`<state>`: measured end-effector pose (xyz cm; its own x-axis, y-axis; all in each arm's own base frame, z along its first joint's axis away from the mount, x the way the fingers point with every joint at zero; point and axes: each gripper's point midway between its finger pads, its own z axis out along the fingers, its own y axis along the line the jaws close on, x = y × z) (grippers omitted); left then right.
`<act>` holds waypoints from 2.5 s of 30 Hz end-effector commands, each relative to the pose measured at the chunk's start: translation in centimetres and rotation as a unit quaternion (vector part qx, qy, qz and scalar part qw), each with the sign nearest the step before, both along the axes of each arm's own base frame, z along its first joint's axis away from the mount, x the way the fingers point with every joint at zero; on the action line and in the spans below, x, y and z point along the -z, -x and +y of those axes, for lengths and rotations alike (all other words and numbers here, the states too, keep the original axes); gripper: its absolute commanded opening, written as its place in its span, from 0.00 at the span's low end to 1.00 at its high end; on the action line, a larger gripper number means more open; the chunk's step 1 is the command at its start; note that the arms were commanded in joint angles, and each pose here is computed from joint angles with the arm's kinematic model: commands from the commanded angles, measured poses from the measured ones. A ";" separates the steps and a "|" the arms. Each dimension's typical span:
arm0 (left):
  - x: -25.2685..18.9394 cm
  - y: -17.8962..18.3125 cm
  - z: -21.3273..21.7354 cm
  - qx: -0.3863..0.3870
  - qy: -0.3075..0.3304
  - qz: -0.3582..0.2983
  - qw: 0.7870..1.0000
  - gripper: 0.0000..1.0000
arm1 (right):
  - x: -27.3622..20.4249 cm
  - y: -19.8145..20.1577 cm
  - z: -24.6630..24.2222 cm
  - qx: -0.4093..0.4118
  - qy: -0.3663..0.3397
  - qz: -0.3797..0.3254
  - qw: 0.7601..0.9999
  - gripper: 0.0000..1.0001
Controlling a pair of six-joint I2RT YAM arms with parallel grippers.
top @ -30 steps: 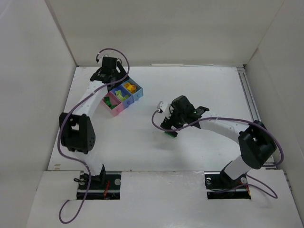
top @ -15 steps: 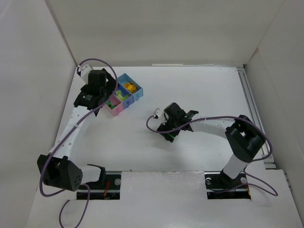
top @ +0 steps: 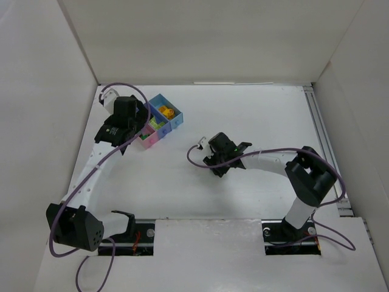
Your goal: Sort the legos into containers by color
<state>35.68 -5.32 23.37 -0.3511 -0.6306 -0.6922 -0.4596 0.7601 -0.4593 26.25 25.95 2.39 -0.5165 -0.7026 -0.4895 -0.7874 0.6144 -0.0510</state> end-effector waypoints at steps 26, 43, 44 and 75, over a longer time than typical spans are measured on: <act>-1.7 7.6 0.8 -0.005 0.046 -0.012 0.999 0.88 | -21.6 -10.1 23.9 -0.181 -0.346 -0.169 0.905 0.20; -1.6 9.1 1.1 0.014 0.027 -0.015 0.999 0.96 | -18.0 -16.8 33.2 -0.084 -0.414 -0.207 0.883 0.60; -1.4 9.3 1.2 0.014 0.027 -0.015 0.999 0.98 | -18.0 -16.8 33.2 -0.084 -0.414 -0.207 0.883 0.70; -0.4 5.6 2.2 -0.022 0.023 -0.035 0.999 1.00 | -19.2 -5.4 -9.0 0.229 -0.264 -0.273 0.896 1.00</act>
